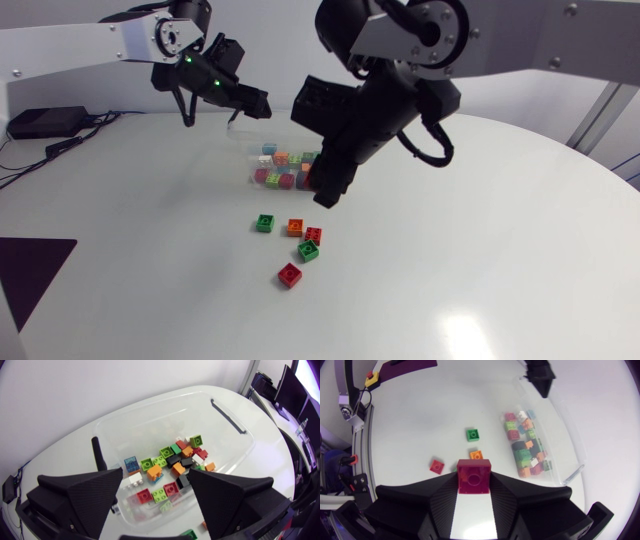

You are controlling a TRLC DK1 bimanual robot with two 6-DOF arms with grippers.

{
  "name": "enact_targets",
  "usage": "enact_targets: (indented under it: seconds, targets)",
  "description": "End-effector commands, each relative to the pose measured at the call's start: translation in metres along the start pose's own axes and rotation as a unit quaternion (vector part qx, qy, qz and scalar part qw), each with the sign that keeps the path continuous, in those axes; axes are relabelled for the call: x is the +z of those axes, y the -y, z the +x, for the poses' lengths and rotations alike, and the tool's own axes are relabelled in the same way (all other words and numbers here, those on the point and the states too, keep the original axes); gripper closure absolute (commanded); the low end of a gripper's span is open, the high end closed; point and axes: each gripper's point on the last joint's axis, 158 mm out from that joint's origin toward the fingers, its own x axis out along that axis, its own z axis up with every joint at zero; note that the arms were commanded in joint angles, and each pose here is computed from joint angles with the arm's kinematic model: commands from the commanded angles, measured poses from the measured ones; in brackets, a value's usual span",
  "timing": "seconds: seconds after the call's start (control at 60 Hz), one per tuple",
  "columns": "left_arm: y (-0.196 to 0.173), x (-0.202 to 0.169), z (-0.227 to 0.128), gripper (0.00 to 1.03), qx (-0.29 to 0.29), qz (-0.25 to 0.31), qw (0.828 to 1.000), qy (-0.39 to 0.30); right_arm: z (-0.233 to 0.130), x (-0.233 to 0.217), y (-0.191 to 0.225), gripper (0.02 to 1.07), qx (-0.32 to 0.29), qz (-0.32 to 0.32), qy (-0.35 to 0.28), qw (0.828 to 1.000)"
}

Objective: Place the duplo bricks in the container

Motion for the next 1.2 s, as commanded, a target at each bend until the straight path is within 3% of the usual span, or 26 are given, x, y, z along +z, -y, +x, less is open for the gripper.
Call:
enact_targets:
  seconds: [0.0,0.167,0.317,0.683,1.033,1.183]
  targets:
    - [-0.001,-0.001,-0.035,0.05,0.010,0.023,1.000,0.016,-0.015,0.017,0.020,0.81,-0.024,0.028,0.034,0.999]
    - [0.019,-0.037,-0.074,0.06,0.003,0.101,0.995,0.021,-0.021,0.035,0.066,0.81,-0.065,0.085,0.075,0.991]
    - [0.042,-0.071,-0.081,0.06,-0.033,0.171,0.985,0.009,-0.020,0.043,0.107,0.81,-0.092,0.136,0.099,0.981]
    - [0.085,-0.155,-0.062,0.07,-0.133,0.306,0.941,-0.065,-0.017,0.070,0.173,0.81,-0.140,0.214,0.180,0.950]
    - [0.101,-0.201,-0.029,0.07,-0.191,0.372,0.900,-0.126,0.008,0.075,0.210,0.81,-0.174,0.246,0.226,0.926]
    - [0.100,-0.211,-0.016,0.07,-0.202,0.379,0.892,-0.141,0.033,0.082,0.216,0.81,-0.178,0.248,0.226,0.925]
